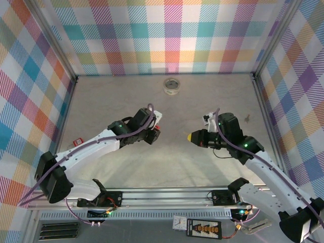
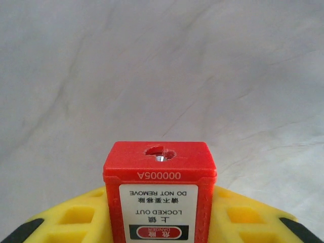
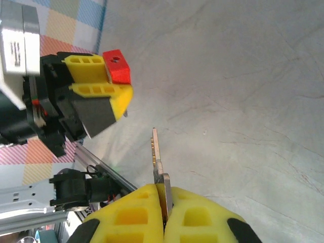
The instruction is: Unlock with the key
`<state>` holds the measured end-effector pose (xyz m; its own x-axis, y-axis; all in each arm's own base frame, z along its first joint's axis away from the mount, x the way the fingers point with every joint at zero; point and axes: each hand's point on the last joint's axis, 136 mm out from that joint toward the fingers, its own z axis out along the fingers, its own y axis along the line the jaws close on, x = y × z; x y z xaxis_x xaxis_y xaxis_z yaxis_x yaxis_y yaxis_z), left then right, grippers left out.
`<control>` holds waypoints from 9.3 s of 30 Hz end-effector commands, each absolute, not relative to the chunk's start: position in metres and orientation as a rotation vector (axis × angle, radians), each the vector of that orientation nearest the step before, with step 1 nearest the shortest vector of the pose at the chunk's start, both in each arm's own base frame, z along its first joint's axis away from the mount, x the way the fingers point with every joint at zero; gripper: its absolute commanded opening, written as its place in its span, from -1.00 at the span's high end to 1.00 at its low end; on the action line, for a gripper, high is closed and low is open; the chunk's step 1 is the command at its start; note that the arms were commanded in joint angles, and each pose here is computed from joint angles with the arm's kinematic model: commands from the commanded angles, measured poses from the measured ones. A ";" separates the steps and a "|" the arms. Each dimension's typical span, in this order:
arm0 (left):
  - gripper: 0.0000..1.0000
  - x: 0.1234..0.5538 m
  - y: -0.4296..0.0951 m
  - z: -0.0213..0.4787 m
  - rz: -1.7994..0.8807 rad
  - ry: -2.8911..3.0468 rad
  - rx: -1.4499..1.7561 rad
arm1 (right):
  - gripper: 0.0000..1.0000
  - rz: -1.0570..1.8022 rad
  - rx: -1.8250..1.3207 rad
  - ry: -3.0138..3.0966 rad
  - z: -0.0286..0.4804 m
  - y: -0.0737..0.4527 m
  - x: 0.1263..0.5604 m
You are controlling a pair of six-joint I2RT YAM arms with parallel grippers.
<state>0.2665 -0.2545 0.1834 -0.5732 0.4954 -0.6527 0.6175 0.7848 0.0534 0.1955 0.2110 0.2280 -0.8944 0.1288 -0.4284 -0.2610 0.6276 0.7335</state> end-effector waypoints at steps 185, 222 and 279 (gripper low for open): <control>1.00 0.178 -0.378 0.242 0.030 1.364 1.323 | 0.60 1.822 0.436 2.585 0.219 0.252 0.190; 1.00 0.250 -0.307 0.120 -0.161 2.274 1.320 | -0.98 1.180 0.320 2.479 0.210 0.153 0.197; -0.99 0.189 -0.230 0.337 -0.656 1.917 0.620 | -0.98 0.717 -0.394 2.726 0.155 0.200 0.193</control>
